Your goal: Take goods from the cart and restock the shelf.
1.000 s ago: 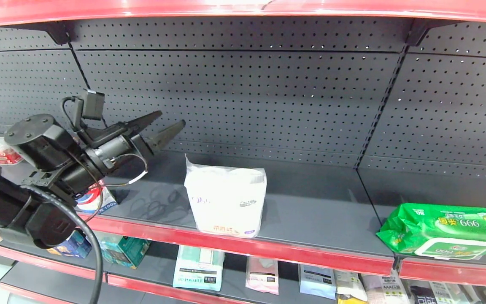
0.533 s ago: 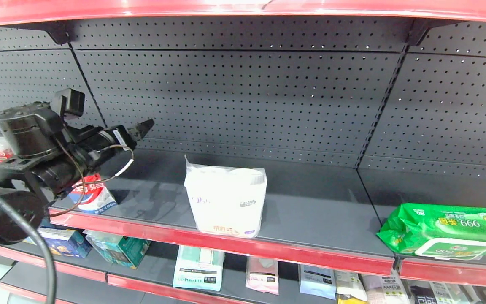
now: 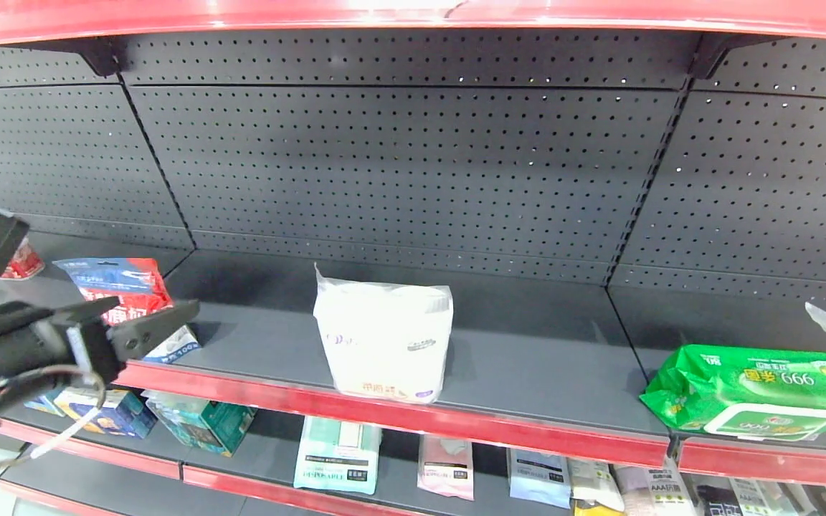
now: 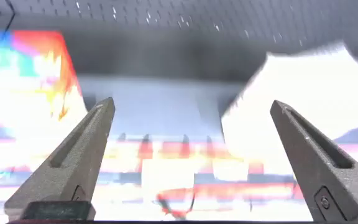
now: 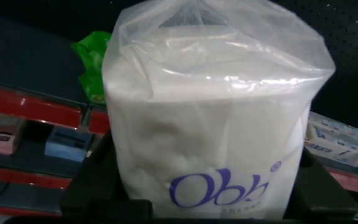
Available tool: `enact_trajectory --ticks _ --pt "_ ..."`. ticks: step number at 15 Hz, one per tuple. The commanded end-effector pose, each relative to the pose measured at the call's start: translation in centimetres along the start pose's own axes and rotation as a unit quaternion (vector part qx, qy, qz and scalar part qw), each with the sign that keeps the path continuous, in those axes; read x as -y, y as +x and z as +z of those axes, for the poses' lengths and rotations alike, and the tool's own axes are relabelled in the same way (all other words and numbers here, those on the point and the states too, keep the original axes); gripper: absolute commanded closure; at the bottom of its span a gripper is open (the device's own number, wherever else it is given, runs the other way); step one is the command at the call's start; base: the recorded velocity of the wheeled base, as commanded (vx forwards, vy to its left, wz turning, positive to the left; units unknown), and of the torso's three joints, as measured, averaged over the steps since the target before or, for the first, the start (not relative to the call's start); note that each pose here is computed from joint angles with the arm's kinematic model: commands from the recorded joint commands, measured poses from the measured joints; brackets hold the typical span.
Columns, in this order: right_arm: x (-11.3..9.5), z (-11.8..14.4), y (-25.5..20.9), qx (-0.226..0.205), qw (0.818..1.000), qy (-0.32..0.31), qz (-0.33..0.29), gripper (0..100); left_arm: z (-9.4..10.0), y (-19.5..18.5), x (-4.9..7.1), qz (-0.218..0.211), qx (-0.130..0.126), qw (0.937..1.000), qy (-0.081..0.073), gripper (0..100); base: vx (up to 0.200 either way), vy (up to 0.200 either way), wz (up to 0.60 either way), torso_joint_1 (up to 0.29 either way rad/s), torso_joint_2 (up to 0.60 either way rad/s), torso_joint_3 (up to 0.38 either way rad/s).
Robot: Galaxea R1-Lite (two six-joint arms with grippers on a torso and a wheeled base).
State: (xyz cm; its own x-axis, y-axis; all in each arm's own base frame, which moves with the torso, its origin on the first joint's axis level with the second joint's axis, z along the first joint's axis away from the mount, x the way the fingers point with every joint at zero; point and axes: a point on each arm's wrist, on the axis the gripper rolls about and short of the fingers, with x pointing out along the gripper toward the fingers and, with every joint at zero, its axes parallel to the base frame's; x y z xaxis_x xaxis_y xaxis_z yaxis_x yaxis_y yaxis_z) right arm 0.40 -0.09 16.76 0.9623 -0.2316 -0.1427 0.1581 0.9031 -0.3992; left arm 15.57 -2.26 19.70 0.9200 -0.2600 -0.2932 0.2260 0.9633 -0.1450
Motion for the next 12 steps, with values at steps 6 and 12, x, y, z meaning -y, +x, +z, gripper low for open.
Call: enact_trajectory --ticks 6,12 --pt "0.3 1.0 0.8 -0.004 0.999 0.029 0.031 100 -10.4 -14.8 1.1 -0.008 0.031 0.9967 0.074 0 0.0 0.0 0.0 0.0 0.0 0.0" --pt "0.1 1.2 1.1 0.015 0.995 0.029 0.099 100 -14.0 -16.4 0.6 0.07 0.039 0.9942 0.072 0 0.0 0.0 0.0 0.0 0.0 0.0"
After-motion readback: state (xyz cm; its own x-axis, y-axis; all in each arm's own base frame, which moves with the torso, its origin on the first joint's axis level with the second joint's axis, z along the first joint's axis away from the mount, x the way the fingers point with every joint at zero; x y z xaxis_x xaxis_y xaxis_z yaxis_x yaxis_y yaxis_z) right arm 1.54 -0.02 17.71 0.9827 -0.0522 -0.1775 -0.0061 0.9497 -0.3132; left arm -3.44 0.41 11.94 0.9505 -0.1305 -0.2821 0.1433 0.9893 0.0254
